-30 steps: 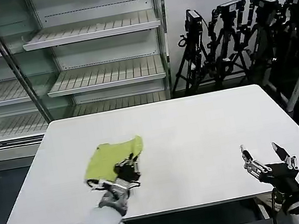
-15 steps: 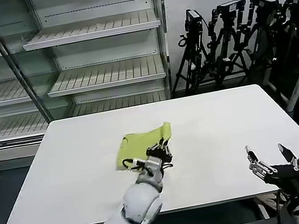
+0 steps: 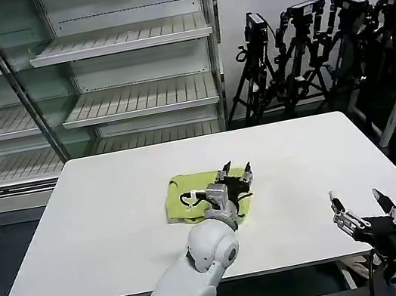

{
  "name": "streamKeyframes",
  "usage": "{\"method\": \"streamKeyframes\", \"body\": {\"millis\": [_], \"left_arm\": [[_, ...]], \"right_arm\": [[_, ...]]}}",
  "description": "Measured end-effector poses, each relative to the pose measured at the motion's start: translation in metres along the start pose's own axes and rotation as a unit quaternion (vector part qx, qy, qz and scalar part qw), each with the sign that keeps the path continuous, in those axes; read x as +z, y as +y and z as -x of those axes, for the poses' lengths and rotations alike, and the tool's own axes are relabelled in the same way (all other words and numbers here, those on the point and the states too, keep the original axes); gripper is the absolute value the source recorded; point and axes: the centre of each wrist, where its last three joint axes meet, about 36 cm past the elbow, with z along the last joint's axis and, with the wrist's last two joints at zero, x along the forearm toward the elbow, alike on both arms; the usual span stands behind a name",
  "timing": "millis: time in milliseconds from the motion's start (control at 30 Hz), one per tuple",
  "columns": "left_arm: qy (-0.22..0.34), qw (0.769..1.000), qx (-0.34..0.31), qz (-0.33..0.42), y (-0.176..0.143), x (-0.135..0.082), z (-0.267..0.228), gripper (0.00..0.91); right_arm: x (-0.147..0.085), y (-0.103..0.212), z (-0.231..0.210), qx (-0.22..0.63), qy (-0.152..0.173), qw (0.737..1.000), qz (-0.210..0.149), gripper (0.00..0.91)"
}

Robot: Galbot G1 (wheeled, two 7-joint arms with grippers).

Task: Fold and organize the clothes.

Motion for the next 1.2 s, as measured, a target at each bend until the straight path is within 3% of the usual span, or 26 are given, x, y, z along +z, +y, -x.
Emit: {"method": "streamKeyframes", "body": {"millis": [333, 800, 1200], "left_arm": [[-0.039, 0.994, -0.007, -0.099, 0.039, -0.008, -0.042, 0.907], [-0.088, 0.992, -0.094, -0.020, 0.110, 0.020, -0.151, 0.907], [-0.089, 0.989, -0.119, 0.009, 0.111, 0.032, -0.218, 0.907]], "right_arm": [[0.001, -0.002, 0.000, 0.010, -0.029, 0.999, -0.037, 0.907], [0.003, 0.002, -0.004, -0.001, -0.037, 0.999, -0.040, 0.907], [0.005, 0.010, -0.012, -0.007, -0.040, 0.998, -0.045, 0.907]]}}
